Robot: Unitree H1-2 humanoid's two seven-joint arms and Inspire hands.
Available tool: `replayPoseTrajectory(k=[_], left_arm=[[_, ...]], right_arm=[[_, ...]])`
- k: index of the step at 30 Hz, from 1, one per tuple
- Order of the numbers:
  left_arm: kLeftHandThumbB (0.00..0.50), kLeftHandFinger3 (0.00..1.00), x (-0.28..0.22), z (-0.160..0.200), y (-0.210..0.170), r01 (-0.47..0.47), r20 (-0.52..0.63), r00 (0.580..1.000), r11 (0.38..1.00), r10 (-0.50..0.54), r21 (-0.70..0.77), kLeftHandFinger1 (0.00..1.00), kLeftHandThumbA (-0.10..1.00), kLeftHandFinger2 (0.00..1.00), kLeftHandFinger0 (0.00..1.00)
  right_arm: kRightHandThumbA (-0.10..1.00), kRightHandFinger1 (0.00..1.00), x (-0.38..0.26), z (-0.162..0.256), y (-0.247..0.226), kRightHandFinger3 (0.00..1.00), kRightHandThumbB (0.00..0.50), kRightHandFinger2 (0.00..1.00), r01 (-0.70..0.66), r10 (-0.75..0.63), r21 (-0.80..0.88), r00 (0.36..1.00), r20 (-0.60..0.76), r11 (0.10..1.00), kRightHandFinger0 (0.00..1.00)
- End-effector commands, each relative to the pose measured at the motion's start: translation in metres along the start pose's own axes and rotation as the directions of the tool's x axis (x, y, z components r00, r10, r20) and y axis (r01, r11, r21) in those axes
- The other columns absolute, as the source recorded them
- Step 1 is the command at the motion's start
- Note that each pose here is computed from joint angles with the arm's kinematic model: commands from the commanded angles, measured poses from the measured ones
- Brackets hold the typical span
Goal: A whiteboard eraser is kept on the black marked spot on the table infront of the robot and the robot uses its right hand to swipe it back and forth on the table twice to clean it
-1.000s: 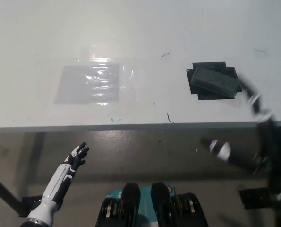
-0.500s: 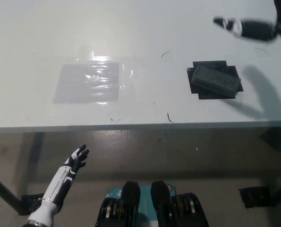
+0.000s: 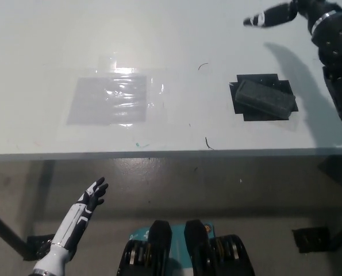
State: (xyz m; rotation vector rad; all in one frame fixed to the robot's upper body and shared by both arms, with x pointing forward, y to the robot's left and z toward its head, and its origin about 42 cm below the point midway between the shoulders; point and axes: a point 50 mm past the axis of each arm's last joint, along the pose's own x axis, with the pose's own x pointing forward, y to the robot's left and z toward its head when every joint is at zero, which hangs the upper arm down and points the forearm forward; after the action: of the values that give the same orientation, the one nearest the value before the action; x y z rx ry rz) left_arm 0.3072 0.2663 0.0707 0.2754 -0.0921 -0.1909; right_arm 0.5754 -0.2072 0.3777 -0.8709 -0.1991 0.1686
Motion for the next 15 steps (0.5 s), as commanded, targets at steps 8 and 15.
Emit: replayPoseTrajectory(k=[8, 15], left_arm=[[0.391, 1.00, 0.001, 0.021, 0.007, 0.020, 0.142, 0.990, 1.000, -0.023, 0.020, 1.00, 1.00, 1.00, 1.00], [0.377, 1.00, 0.000, 0.020, 0.006, 0.023, 0.144, 0.989, 0.999, -0.028, 0.033, 1.00, 1.00, 1.00, 1.00]], right_arm=[[1.00, 1.00, 0.033, 0.005, -0.037, 1.00, 0.257, 1.00, -0.205, 0.161, -0.087, 0.919, -0.359, 0.975, 1.00], [1.00, 1.00, 0.029, -0.010, -0.025, 1.00, 0.302, 1.00, -0.286, 0.238, -0.063, 0.883, -0.405, 0.956, 1.00]])
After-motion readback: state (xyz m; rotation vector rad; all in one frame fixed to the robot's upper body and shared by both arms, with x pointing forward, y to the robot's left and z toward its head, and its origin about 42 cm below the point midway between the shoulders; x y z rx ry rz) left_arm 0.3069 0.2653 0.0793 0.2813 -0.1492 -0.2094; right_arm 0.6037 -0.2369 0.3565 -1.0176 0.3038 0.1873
